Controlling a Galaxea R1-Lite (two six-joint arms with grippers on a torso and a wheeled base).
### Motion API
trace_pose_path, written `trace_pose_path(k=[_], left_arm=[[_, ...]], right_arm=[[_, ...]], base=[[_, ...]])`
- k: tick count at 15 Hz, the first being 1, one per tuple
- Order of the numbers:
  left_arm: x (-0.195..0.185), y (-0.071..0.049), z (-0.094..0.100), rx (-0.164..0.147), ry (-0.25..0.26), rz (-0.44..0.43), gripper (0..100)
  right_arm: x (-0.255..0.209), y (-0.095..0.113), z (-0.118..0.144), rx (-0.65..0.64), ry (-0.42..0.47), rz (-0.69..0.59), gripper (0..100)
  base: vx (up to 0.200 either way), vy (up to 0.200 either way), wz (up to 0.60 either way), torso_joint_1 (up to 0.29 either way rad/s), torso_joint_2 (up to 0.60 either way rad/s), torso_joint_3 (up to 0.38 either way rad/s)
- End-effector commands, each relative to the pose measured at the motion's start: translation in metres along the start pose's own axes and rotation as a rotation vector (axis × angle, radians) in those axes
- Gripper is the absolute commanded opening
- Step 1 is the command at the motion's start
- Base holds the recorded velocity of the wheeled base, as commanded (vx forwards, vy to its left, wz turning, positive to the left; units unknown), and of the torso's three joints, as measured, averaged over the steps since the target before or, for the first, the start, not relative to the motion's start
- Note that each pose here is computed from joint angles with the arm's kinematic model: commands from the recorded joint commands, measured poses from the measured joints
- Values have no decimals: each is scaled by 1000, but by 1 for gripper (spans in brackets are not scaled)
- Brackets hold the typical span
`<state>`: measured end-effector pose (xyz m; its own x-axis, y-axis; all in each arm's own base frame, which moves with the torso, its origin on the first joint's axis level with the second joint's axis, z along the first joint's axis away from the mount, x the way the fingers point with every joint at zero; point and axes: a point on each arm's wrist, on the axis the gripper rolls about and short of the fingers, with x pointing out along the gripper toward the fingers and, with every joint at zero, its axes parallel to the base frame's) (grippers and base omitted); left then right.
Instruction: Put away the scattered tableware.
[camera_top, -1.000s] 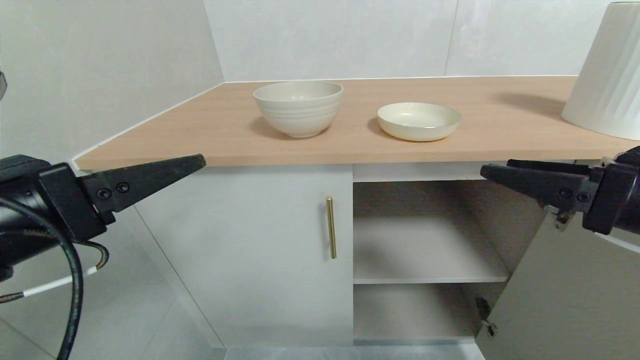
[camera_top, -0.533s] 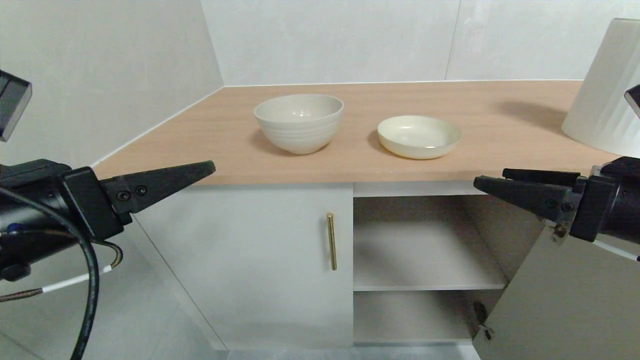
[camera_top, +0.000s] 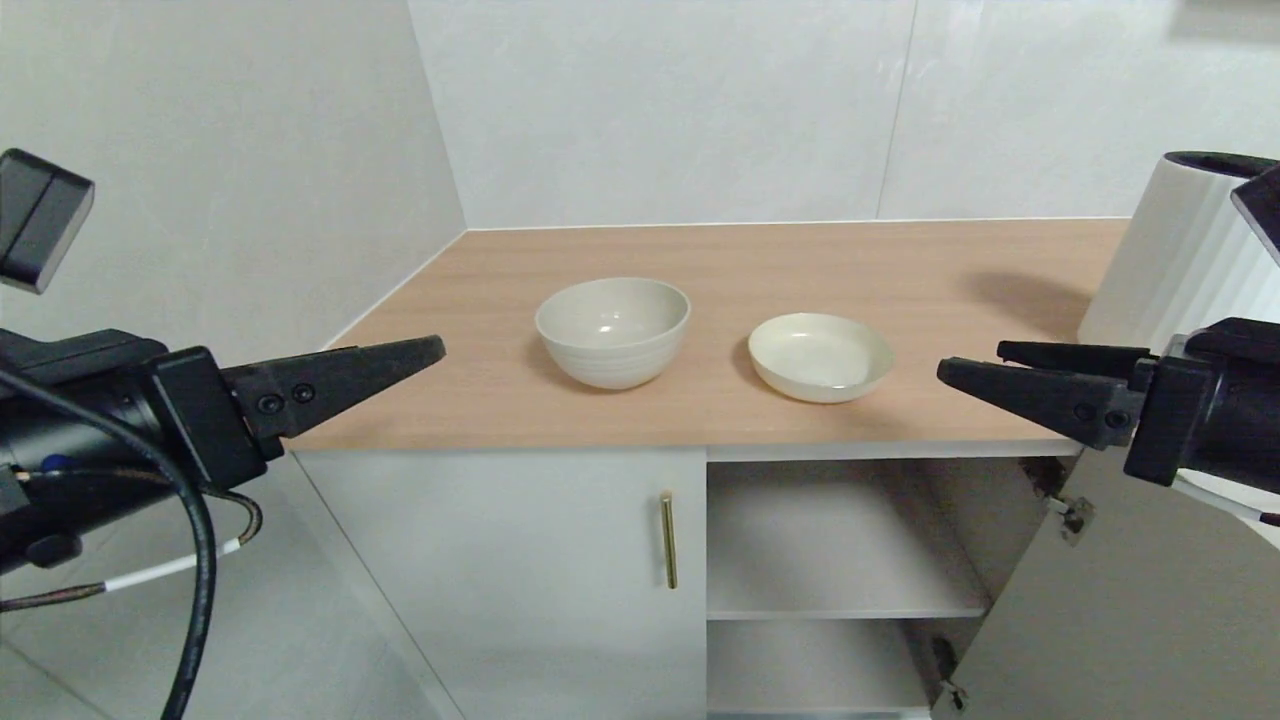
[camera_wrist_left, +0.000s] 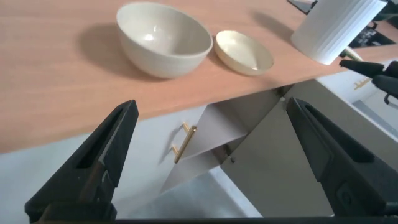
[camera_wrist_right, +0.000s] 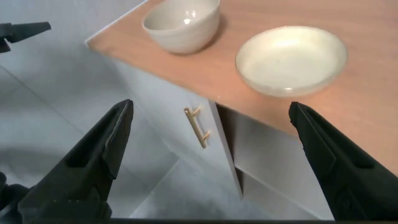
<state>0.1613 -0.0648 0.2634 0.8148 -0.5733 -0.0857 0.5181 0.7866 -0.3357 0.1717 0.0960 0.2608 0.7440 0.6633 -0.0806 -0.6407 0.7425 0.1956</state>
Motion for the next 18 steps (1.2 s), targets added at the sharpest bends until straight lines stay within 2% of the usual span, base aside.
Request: trace_pose_path(k=[1,4,5,6,7,9,11,12,14,15,16,17,18], left_arm=[[3,1,-1,-3,11,5,100],[9,2,1,-4,12,11,100],[15,2,9,-2,-2,11,100],[22,1,18,-6,11,20,100],[31,1,30,-14,35,39,100],[43,6,49,-45,125,106,100],[54,15,49,-75,206,172,100],[72,25,41,-86,249,223,100],[96,37,37,-73,240,379,100],[96,37,37,-73,240,379,100],[124,30,36,-131,198,473,100],[140,27,34,-162,185,492,100],[152,27,27,-158,203,505,100]], right_arm=[[2,-3,-1,3,5,-10,100],[8,-6,3,-3,-17,-17,100],[18,-8,10,1,-16,-27,100],[29,-13,14,16,15,-56,100],[40,-22,21,29,50,-98,100],[62,-28,39,77,130,-165,100],[80,-33,43,206,206,-294,100],[94,-40,36,255,239,-365,100],[104,-46,31,239,231,-472,100],[104,-46,31,239,231,-472,100],[108,-44,30,227,211,-494,100],[108,-44,30,225,203,-496,100],[107,-43,30,226,203,-495,100]], base=[[0,0,0,183,-486,-295],[0,0,0,105,-243,-146],[0,0,0,22,-71,-51],[0,0,0,0,0,0],[0,0,0,0,0,0],[0,0,0,0,0,0],[0,0,0,0,0,0],[0,0,0,0,0,0],[0,0,0,0,0,0],[0,0,0,0,0,0],[0,0,0,0,0,0],[0,0,0,0,0,0],[0,0,0,0,0,0]])
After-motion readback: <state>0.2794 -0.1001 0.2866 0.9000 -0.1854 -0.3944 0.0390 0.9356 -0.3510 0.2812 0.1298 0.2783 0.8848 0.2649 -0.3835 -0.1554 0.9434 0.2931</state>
